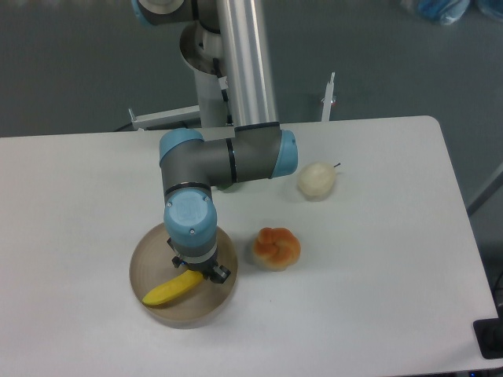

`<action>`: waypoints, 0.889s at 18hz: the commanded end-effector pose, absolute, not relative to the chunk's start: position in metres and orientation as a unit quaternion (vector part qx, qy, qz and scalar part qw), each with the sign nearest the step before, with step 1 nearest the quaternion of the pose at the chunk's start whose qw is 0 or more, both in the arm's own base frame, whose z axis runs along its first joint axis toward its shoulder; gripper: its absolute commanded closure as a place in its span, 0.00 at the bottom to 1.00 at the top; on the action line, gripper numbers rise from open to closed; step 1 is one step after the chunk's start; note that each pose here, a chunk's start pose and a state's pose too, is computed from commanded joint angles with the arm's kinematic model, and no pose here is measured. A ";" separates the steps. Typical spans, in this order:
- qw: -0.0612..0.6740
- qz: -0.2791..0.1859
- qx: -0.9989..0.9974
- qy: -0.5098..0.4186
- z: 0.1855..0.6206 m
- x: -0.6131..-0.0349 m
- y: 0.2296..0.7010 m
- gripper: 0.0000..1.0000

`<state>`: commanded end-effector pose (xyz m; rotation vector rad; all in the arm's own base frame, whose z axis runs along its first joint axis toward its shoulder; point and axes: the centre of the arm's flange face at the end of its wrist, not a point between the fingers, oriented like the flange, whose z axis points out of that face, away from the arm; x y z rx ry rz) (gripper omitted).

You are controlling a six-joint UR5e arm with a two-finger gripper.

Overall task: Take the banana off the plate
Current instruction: 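Close the gripper on the banana's middle and lift it, then carry the banana off the plate past the orange bun and lower it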

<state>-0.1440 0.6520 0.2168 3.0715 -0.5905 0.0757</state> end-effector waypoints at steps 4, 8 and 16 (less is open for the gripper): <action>-0.029 0.031 0.985 -0.169 0.250 -0.165 0.644 0.97; -0.058 0.020 0.988 -0.141 0.281 -0.212 0.635 0.97; -0.055 -0.004 0.975 -0.213 0.316 -0.352 0.582 0.97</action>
